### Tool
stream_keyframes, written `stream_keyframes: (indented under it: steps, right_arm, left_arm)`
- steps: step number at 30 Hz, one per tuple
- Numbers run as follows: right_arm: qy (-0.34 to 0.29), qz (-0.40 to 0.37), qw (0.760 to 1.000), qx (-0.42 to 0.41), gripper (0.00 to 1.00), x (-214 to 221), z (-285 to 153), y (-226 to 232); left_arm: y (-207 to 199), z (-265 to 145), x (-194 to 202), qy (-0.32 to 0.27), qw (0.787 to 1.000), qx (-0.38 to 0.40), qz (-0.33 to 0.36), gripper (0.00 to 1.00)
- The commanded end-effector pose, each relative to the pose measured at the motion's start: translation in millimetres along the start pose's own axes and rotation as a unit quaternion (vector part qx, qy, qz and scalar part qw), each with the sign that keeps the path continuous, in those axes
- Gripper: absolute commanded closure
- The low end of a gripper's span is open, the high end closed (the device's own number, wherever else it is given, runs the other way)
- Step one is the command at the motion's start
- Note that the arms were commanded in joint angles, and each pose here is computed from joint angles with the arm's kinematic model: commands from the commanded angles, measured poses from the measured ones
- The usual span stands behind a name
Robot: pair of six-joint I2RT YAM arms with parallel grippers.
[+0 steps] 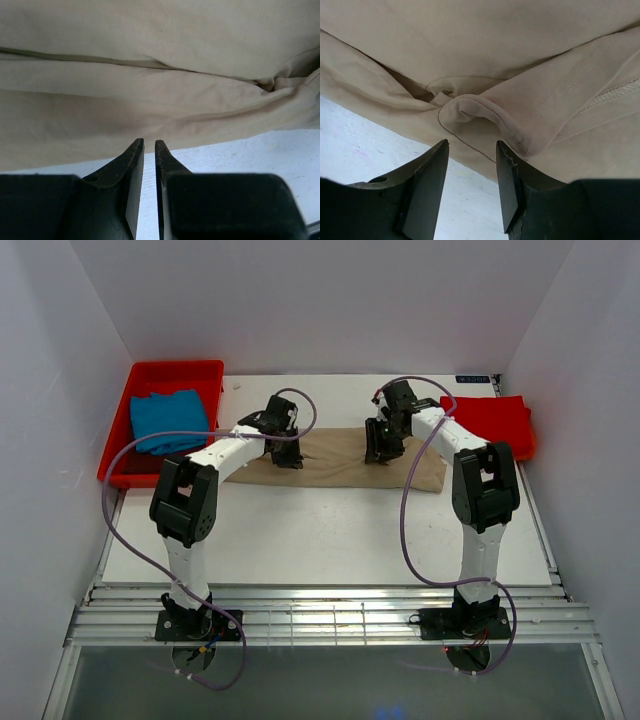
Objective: Fold and stack the t-shirts
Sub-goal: Fold the tshirt
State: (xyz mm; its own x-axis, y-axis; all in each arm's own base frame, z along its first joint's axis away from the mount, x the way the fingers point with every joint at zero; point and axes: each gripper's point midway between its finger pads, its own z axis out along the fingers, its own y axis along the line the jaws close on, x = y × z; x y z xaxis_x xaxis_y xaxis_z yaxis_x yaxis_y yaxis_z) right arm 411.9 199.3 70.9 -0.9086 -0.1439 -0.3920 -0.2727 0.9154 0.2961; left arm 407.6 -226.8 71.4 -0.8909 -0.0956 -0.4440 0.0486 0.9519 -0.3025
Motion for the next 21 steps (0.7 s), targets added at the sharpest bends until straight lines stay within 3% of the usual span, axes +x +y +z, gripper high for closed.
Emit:
stream_keyframes:
  steps: [1,21]
  right_arm:
    - [-0.030,-0.009,0.999,0.006,0.52,-19.3,-2.6,-2.4]
    - [-0.055,-0.024,0.995,0.085,0.53,-32.4,-23.5,-25.4]
  left_arm:
    - [-14.9,-4.8,-17.5,-0.032,0.999,0.031,-0.004,0.74]
    - [19.2,41.0,21.7,0.014,0.999,-0.026,0.014,0.77]
